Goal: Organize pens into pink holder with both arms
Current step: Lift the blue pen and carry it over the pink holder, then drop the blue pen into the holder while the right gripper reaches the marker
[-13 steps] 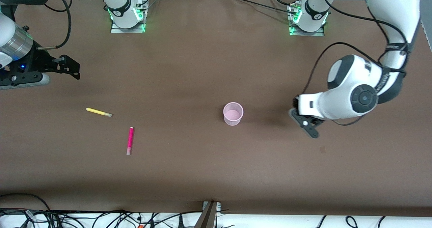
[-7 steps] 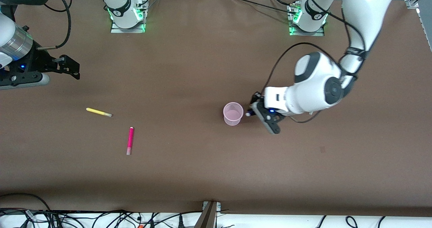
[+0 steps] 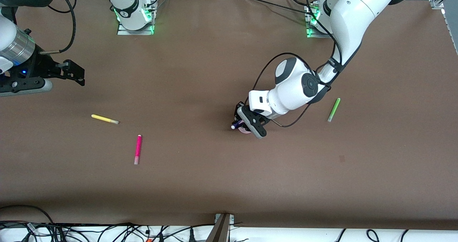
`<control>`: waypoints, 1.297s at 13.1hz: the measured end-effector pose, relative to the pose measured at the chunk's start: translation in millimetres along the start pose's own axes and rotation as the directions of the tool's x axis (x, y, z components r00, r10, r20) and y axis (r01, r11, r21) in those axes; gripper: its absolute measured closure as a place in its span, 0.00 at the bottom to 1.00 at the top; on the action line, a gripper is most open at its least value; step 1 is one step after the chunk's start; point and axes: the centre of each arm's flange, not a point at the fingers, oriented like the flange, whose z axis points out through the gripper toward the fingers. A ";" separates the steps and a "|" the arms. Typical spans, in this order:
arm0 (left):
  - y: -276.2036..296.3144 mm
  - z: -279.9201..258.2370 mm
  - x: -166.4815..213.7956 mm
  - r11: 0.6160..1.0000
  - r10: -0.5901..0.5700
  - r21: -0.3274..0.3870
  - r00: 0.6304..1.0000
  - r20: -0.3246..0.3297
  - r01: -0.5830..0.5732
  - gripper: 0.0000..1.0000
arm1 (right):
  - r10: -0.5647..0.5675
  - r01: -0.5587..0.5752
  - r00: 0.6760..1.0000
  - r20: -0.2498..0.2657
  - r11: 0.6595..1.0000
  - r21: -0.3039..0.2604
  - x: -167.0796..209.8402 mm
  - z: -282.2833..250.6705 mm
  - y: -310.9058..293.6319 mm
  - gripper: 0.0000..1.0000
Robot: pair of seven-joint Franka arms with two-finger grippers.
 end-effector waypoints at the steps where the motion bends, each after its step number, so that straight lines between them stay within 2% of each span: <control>1: -0.7 0.3 -1.2 1.000 0.019 0.011 1.000 0.007 -0.019 0.81 | -0.001 0.001 1.000 -0.003 1.000 0.000 6.0 8.0 -0.5 0.00; 5: -0.2 12.2 -17.2 0.997 0.062 0.045 0.998 0.016 -0.063 0.81 | 0.001 -0.001 1.000 0.028 1.000 0.004 24.0 44.4 -0.6 0.00; 7: 0.3 14.4 -20.1 0.997 0.061 0.046 0.998 0.016 -0.062 0.81 | 0.019 -0.020 0.999 0.032 0.999 0.040 30.4 56.8 3.1 0.00; 9: 0.1 13.6 -19.6 0.997 0.062 0.048 0.998 0.012 -0.063 0.67 | 0.020 -0.023 0.999 0.050 0.998 0.053 34.2 68.6 1.6 0.00; 14: -1.5 4.2 -15.2 0.997 0.042 0.058 0.999 0.003 -0.042 0.19 | -0.015 0.007 0.991 0.135 0.998 0.064 53.7 138.8 -5.6 0.00; 16: -1.0 -11.2 -12.6 0.999 0.008 0.054 0.999 0.048 -0.011 0.00 | -0.026 0.012 0.988 0.155 0.996 0.087 60.9 166.5 -14.1 0.00; 17: -1.0 -24.4 -11.6 0.999 -0.012 0.053 0.996 0.094 0.008 0.00 | -0.031 0.016 0.988 0.153 0.995 0.099 65.7 179.9 -20.9 0.00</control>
